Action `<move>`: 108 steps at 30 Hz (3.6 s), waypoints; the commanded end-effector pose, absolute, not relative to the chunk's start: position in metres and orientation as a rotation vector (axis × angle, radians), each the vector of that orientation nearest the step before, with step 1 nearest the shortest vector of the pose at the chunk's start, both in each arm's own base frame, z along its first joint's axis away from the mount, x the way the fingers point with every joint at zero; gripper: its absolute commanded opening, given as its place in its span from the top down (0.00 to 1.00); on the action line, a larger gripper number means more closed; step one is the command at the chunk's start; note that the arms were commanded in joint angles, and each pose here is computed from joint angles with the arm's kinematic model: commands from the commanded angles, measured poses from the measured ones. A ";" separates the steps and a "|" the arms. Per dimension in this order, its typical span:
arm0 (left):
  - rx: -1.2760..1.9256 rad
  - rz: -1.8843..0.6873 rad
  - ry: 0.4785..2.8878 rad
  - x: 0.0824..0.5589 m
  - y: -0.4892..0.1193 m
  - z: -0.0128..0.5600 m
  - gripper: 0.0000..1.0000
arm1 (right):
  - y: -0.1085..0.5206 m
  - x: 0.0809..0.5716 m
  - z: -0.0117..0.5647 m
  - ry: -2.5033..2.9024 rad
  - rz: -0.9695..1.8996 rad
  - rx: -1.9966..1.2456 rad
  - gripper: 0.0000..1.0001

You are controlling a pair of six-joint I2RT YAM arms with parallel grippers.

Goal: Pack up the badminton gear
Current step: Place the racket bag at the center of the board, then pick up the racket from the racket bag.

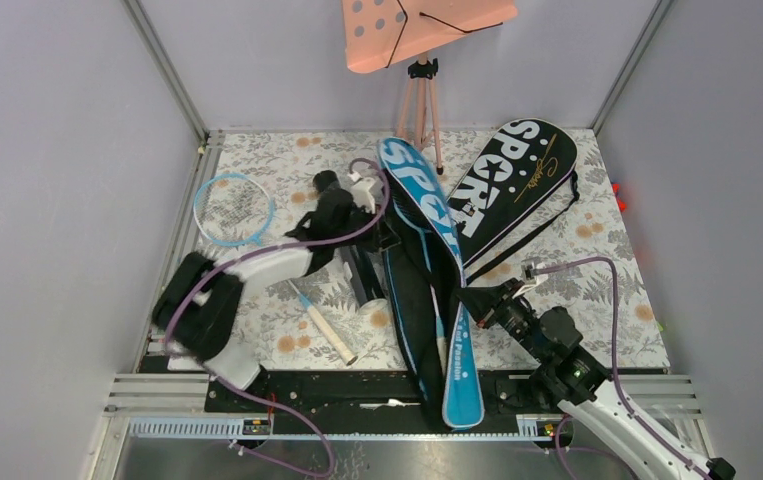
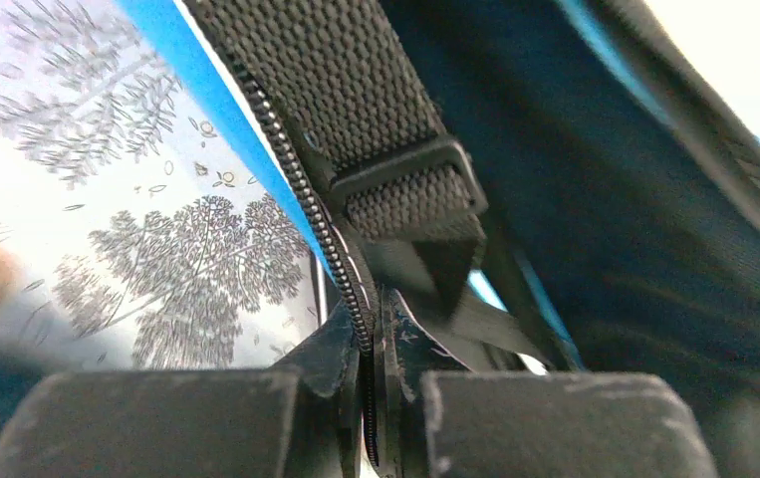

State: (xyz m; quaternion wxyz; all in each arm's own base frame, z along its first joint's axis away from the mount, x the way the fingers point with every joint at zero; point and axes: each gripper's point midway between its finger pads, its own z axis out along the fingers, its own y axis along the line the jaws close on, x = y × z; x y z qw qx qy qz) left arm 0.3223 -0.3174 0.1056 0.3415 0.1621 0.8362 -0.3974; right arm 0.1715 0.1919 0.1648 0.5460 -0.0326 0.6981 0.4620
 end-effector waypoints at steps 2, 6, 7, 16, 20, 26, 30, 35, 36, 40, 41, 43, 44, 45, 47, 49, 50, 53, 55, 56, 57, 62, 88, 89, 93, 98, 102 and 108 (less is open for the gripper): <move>0.436 -0.939 2.002 0.291 -0.292 0.186 1.00 | 0.128 0.200 0.140 1.761 0.705 0.192 0.94; 0.498 -0.875 2.005 0.267 -0.294 0.205 1.00 | 0.130 0.199 0.135 1.775 0.695 0.157 0.78; 0.505 -0.876 1.995 0.264 -0.295 0.208 1.00 | 0.131 0.199 0.135 1.774 0.692 0.144 0.74; 0.588 -0.921 1.956 0.254 -0.307 0.210 1.00 | 0.159 0.223 0.154 1.846 0.610 -0.023 0.29; 0.630 -0.935 1.923 0.248 -0.306 0.208 1.00 | 0.174 0.246 0.157 1.872 0.530 -0.090 0.22; 0.629 -0.910 1.949 0.249 -0.303 0.197 1.00 | 0.199 0.271 0.157 1.932 0.447 -0.254 0.16; 0.556 -0.816 1.987 0.261 -0.292 0.188 1.00 | 0.198 0.270 0.145 1.989 0.428 -0.240 0.86; 0.366 -0.571 2.058 0.294 -0.256 0.178 0.99 | 0.190 0.268 0.154 1.978 0.451 -0.121 1.00; 0.311 -0.524 2.070 0.303 -0.246 0.179 0.97 | 0.189 0.268 0.155 1.973 0.468 -0.086 1.00; 0.180 -0.386 2.094 0.331 -0.218 0.183 0.92 | 0.198 0.266 0.155 1.964 0.574 0.016 1.00; 0.171 -0.368 2.098 0.337 -0.214 0.185 0.92 | 0.202 0.267 0.157 1.954 0.610 0.030 1.00; 0.182 -0.343 2.099 0.346 -0.213 0.188 0.88 | 0.213 0.270 0.166 1.932 0.678 0.057 1.00; 0.175 -0.333 2.107 0.351 -0.212 0.188 0.88 | 0.219 0.270 0.169 1.932 0.715 0.062 1.00; 0.161 -0.331 2.117 0.354 -0.212 0.189 0.88 | 0.226 0.270 0.168 1.942 0.750 0.064 1.00; 0.172 -0.372 2.139 0.355 -0.220 0.187 0.82 | 0.233 0.272 0.162 1.966 0.774 0.084 1.00; 0.205 -0.454 2.158 0.348 -0.232 0.181 0.73 | 0.234 0.274 0.149 1.998 0.759 0.098 1.00; 0.214 -0.485 2.162 0.343 -0.235 0.178 0.68 | 0.233 0.275 0.144 2.007 0.750 0.106 1.00; 0.181 -0.506 2.165 0.333 -0.230 0.174 0.42 | 0.235 0.274 0.135 2.014 0.761 0.116 1.00; 0.157 -0.527 2.158 0.325 -0.227 0.177 0.27 | 0.238 0.274 0.136 2.002 0.789 0.117 1.00; 0.157 -0.551 2.150 0.319 -0.226 0.180 0.14 | 0.239 0.274 0.136 2.002 0.795 0.117 1.00; 0.154 -0.572 2.139 0.313 -0.225 0.185 0.04 | 0.241 0.274 0.136 2.001 0.801 0.111 1.00; 0.018 -0.631 2.045 0.279 -0.200 0.211 0.01 | 0.245 0.275 0.134 2.006 0.811 0.098 1.00; -1.027 0.114 2.464 0.309 -0.017 0.012 0.34 | 0.250 0.278 0.132 2.009 0.783 0.008 1.00; -1.025 0.123 2.477 0.310 -0.018 0.011 0.38 | 0.250 0.278 0.132 2.008 0.780 0.004 1.00; -1.014 0.109 2.490 0.314 -0.020 0.010 0.39 | 0.249 0.280 0.130 2.014 0.760 -0.002 1.00; -0.979 0.071 2.522 0.314 -0.026 0.009 0.53 | 0.246 0.282 0.128 2.013 0.737 0.000 1.00; -0.939 0.049 2.535 0.311 -0.029 0.009 0.77 | 0.245 0.282 0.128 2.009 0.730 0.001 1.00; -0.876 0.036 2.540 0.307 -0.029 0.010 1.00 | 0.239 0.282 0.130 1.999 0.704 0.007 1.00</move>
